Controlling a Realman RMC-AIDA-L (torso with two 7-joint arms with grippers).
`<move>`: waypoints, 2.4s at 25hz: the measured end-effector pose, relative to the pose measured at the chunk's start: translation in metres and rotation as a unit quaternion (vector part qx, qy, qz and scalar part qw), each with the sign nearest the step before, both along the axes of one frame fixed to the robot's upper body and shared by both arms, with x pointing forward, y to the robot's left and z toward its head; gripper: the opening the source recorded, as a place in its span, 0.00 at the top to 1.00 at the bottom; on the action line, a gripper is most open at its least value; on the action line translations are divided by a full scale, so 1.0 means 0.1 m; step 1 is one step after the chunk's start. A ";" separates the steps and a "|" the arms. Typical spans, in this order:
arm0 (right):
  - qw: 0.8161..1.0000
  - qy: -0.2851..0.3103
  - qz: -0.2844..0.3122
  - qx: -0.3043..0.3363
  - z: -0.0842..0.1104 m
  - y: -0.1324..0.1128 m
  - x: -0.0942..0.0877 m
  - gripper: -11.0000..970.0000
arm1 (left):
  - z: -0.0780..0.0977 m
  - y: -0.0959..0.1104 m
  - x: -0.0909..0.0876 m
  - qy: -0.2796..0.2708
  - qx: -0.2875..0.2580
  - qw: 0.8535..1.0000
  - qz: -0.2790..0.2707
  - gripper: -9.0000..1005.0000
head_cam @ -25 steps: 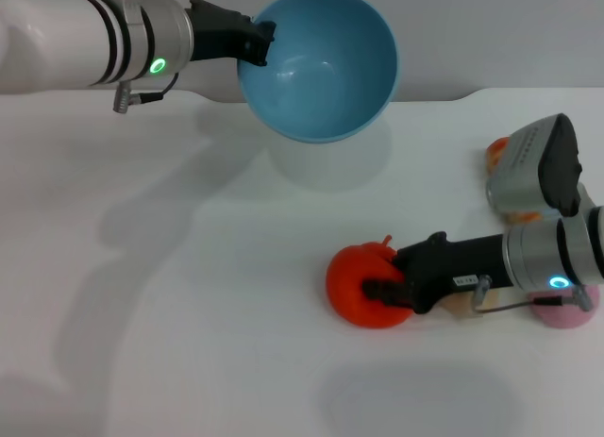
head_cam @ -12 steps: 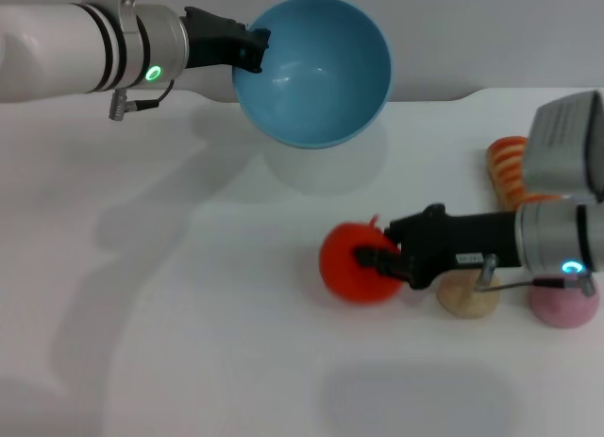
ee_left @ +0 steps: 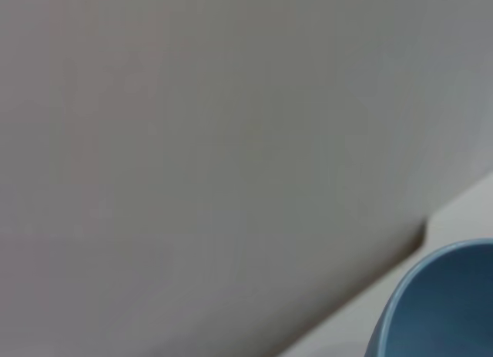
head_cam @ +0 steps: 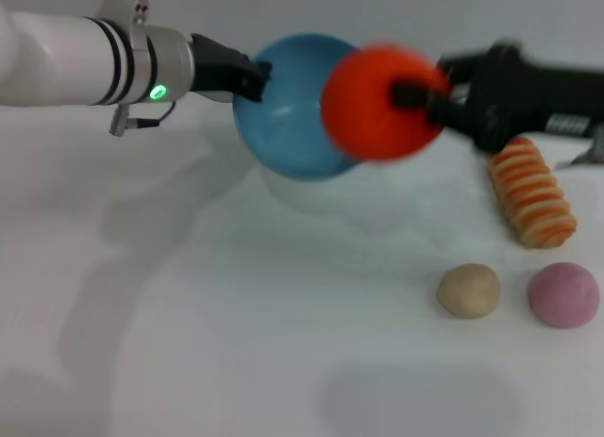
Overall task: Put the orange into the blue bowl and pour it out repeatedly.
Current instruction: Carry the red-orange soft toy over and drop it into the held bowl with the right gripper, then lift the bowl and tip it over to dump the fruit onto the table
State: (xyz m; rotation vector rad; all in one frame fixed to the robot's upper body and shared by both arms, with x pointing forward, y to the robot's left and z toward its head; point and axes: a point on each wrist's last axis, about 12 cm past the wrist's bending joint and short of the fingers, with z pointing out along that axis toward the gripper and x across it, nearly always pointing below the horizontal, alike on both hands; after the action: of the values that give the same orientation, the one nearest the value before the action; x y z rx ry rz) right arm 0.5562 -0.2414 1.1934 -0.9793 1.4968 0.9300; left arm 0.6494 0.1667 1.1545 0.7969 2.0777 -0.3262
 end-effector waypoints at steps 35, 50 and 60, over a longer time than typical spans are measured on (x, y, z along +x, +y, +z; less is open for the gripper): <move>0.982 0.048 -0.182 -0.026 -0.39 -0.33 0.41 0.48 | -0.10 -0.29 -0.09 0.003 0.039 0.998 -0.054 0.99; 0.947 0.019 -0.319 0.028 -1.07 -1.00 -0.14 0.31 | -0.06 -0.49 -0.16 -0.127 0.107 0.980 -0.105 0.99; 0.919 0.055 -0.385 0.060 -1.50 -1.10 -0.45 0.28 | 0.05 -0.78 -0.47 -0.309 0.192 0.915 -0.176 0.99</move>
State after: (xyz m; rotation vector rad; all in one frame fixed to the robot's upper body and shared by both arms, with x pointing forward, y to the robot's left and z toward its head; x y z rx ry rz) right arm 0.5110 -0.3516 1.0433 -0.1895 1.6961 0.4894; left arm 0.6026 0.0891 1.1594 1.3210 1.4047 0.1485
